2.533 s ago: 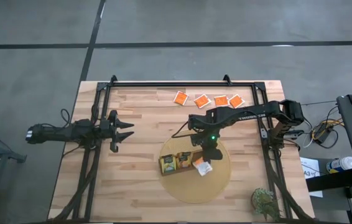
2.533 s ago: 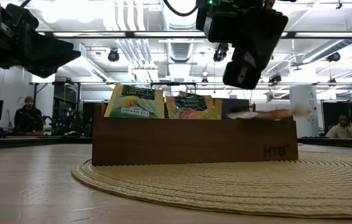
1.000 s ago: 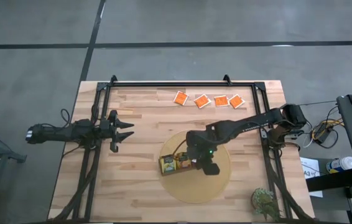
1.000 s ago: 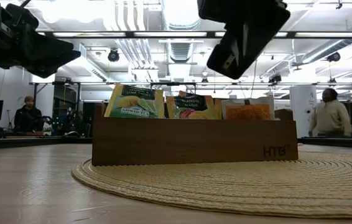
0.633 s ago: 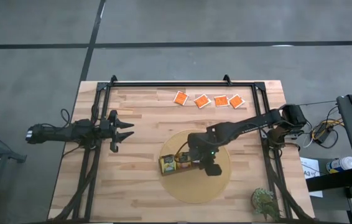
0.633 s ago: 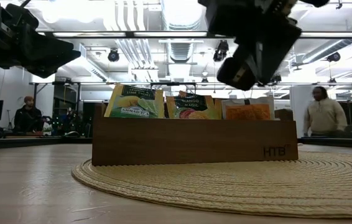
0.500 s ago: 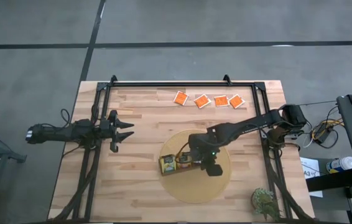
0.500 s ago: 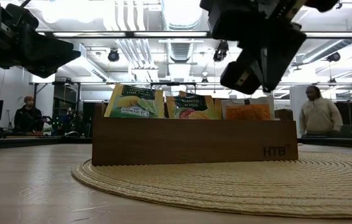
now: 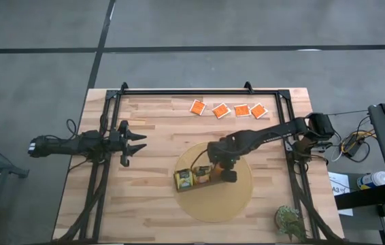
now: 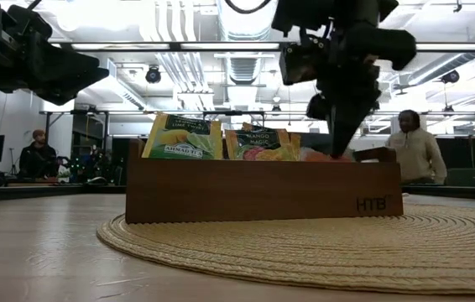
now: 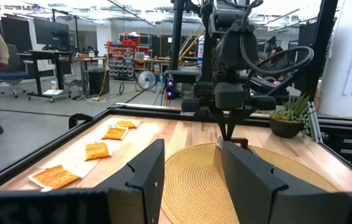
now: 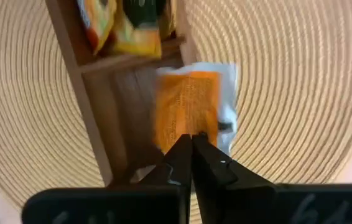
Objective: Pick & Place Tea
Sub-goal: Put the orange tea bag into the right section of the wooden organizer
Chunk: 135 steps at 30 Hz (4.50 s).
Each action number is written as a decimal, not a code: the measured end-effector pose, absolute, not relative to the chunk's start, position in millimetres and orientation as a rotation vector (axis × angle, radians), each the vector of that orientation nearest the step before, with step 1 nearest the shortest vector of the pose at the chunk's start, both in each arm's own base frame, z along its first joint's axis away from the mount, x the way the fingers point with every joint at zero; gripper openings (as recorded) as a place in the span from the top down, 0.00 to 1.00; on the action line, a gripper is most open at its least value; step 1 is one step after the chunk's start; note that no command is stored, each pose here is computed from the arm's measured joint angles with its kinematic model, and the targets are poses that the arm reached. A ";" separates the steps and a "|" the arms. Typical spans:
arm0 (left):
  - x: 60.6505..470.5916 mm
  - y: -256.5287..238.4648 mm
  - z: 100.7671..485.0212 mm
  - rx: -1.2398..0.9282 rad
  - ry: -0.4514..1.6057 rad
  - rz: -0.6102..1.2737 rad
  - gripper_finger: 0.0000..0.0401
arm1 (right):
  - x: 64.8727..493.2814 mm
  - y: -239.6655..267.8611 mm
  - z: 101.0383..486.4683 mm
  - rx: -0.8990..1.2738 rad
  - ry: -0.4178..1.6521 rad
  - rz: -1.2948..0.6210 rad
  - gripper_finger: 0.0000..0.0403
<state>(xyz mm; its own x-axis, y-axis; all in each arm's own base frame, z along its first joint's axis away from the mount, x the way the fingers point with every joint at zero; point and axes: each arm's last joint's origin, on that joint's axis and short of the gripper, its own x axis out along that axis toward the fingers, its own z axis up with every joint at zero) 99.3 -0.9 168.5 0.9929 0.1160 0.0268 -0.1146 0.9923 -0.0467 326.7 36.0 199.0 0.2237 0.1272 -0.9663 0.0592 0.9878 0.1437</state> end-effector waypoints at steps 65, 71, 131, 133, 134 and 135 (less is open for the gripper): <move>99.3 -0.9 168.4 -0.045 -0.029 0.115 0.62 | 199.5 -199.0 181.1 0.539 1.489 -0.836 0.49; 99.3 -0.9 168.6 -0.045 -0.030 0.116 0.62 | 194.9 -212.4 158.1 0.588 1.541 -0.855 0.49; 99.3 -0.9 168.5 -0.045 -0.029 0.116 0.62 | 294.7 103.1 233.8 -0.210 1.195 -0.333 0.98; 99.3 -0.9 168.4 -0.045 -0.029 0.116 0.62 | 304.8 112.1 227.5 -0.232 1.231 -0.334 0.98; 99.3 -0.9 168.4 -0.045 -0.029 0.116 0.62 | 309.0 115.3 223.9 -0.242 1.257 -0.344 0.98; 99.3 -0.9 168.4 -0.045 -0.029 0.116 0.62 | 313.3 118.5 220.1 -0.251 1.282 -0.354 0.98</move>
<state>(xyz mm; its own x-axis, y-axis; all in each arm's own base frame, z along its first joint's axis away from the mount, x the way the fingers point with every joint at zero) 99.3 -0.9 168.4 0.9929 0.1159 0.0265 -0.1145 0.9923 -0.0467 313.3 118.5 220.1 0.2423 -0.3934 -0.8869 0.1174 0.9193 -0.3757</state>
